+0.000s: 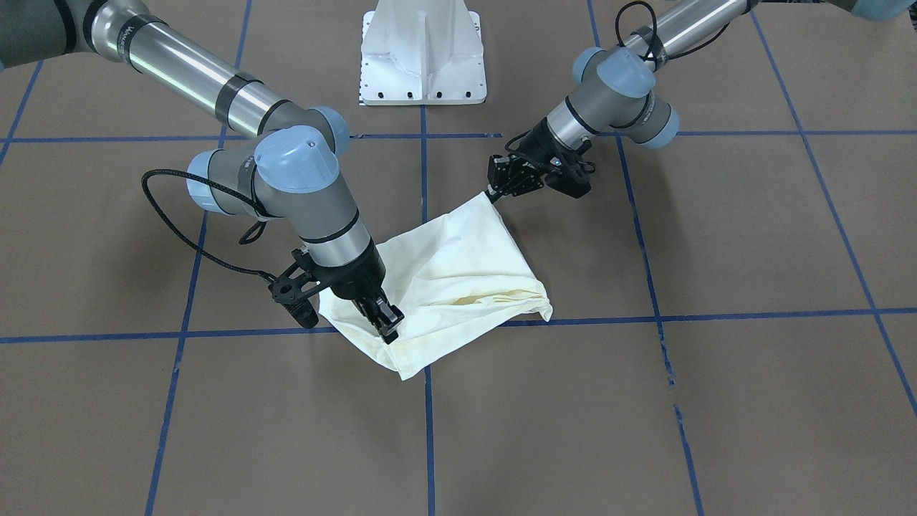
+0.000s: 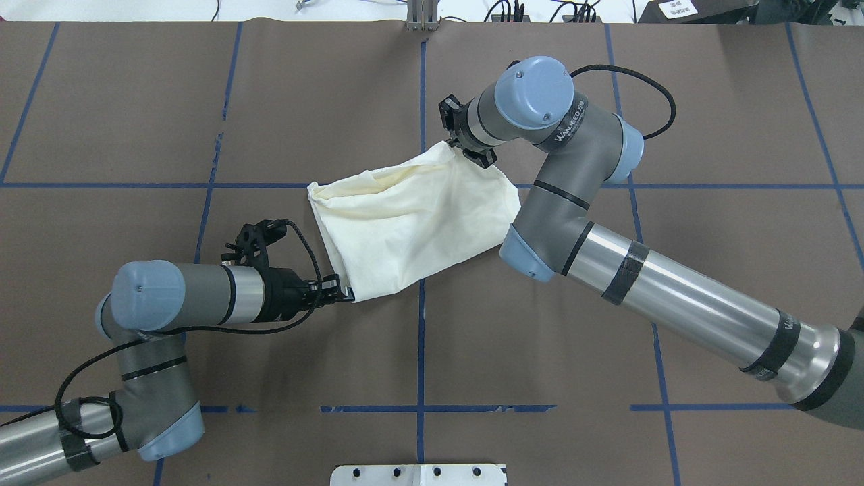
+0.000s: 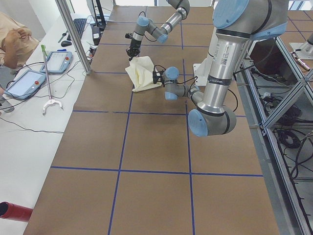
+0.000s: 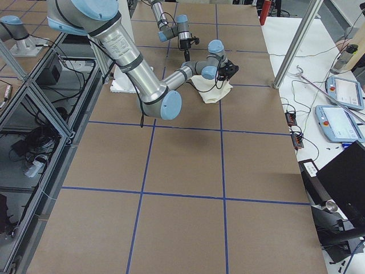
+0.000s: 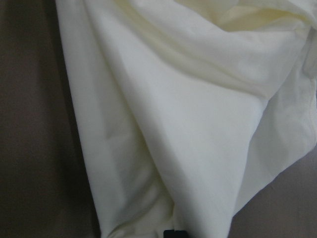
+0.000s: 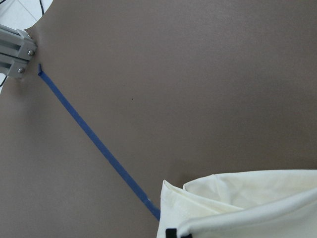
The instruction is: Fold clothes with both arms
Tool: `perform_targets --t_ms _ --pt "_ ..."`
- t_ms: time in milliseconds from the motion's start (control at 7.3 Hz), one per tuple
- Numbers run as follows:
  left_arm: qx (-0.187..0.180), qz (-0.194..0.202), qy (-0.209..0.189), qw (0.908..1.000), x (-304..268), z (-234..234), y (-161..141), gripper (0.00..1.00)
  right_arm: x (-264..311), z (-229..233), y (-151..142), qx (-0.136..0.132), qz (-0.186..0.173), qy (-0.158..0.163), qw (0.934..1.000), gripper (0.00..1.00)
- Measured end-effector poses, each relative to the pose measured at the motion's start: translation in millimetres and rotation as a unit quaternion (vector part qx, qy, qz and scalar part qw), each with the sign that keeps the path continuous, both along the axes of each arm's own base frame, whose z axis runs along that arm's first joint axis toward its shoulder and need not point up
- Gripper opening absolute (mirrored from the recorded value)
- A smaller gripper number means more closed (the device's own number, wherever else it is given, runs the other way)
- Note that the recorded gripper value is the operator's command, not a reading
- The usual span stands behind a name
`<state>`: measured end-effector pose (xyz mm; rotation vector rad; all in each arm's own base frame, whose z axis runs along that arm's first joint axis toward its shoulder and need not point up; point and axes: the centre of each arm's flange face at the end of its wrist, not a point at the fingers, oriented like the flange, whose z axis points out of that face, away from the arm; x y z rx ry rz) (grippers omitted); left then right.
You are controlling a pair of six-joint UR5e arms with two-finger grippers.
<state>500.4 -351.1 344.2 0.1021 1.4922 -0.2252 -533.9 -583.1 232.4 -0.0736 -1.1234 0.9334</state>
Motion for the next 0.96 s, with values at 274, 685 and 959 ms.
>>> perform_targets --t_ms 274,685,959 --pt "0.000 0.004 0.003 1.0000 -27.9 0.2 14.3 0.00 -0.3 7.8 -3.9 0.005 -0.004 0.011 0.9999 1.00" --pt "-0.007 -0.029 -0.010 0.9995 -39.4 -7.8 -5.0 0.00 53.0 18.0 -45.6 0.035 -0.044 0.025 0.9981 1.00" --pt "-0.017 -0.073 -0.053 0.9958 -45.0 -27.8 -48.3 0.00 109.5 41.4 -62.4 0.042 -0.079 0.022 0.9958 1.00"
